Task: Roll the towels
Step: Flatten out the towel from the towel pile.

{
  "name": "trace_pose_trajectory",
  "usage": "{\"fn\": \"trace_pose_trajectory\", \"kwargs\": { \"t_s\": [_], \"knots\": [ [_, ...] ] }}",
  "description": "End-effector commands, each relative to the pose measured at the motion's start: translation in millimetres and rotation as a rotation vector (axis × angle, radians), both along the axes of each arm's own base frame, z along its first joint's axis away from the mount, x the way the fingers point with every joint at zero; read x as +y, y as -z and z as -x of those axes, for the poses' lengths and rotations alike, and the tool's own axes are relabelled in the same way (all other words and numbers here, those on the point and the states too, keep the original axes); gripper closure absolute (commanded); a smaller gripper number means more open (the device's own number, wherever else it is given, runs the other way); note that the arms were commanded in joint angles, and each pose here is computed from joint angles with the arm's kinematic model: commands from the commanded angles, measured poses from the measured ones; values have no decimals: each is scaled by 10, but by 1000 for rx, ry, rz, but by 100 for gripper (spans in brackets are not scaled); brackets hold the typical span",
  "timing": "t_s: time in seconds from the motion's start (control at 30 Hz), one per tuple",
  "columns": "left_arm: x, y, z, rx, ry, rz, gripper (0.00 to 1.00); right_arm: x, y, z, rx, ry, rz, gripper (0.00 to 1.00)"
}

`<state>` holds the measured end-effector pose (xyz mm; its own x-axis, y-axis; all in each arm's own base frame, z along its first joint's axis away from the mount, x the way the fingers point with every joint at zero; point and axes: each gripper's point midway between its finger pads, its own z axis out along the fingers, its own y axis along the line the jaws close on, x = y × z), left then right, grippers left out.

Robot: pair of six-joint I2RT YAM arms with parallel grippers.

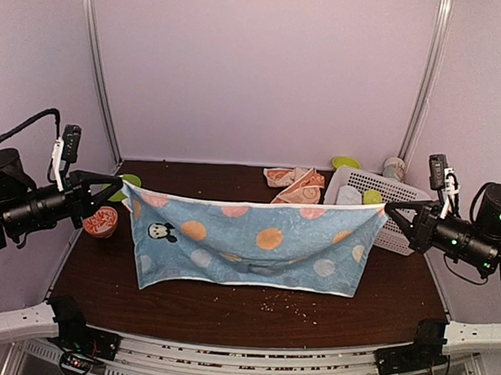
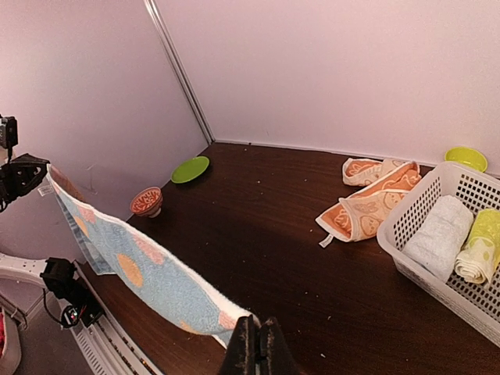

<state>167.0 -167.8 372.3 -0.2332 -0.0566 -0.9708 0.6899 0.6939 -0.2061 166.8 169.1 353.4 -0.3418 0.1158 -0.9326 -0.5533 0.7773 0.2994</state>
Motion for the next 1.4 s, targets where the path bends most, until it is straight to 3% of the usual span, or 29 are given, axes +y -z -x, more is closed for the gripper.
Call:
{"fn": "trace_pose_trajectory", "kwargs": {
  "t_s": [0.0,0.13,0.37,0.5,0.63,0.93,1.1,1.2,1.37],
  "knots": [
    [-119,-77,150,-4,108,75,100,84,33,130,11,-93,1,100],
    [-126,119,88,39,83,69,100,101,180,67,33,-62,24,100],
    [-73,621,-363,133,-128,37,100,-77,715,-384,127,247,133,100],
    [-85,864,-656,210,-247,-16,100,-53,988,-601,187,315,131,100],
    [-34,852,-765,189,-308,-37,100,-33,1025,-691,172,325,143,100],
    [-170,344,-167,54,4,21,100,151,660,-236,73,-9,133,100],
    [-121,129,360,28,188,119,100,122,216,238,-1,-209,-10,100],
    [-114,209,289,41,156,106,100,102,281,119,3,-146,6,100],
    [-260,623,-170,91,40,5,100,147,752,-412,100,68,115,100]
  ]
}}
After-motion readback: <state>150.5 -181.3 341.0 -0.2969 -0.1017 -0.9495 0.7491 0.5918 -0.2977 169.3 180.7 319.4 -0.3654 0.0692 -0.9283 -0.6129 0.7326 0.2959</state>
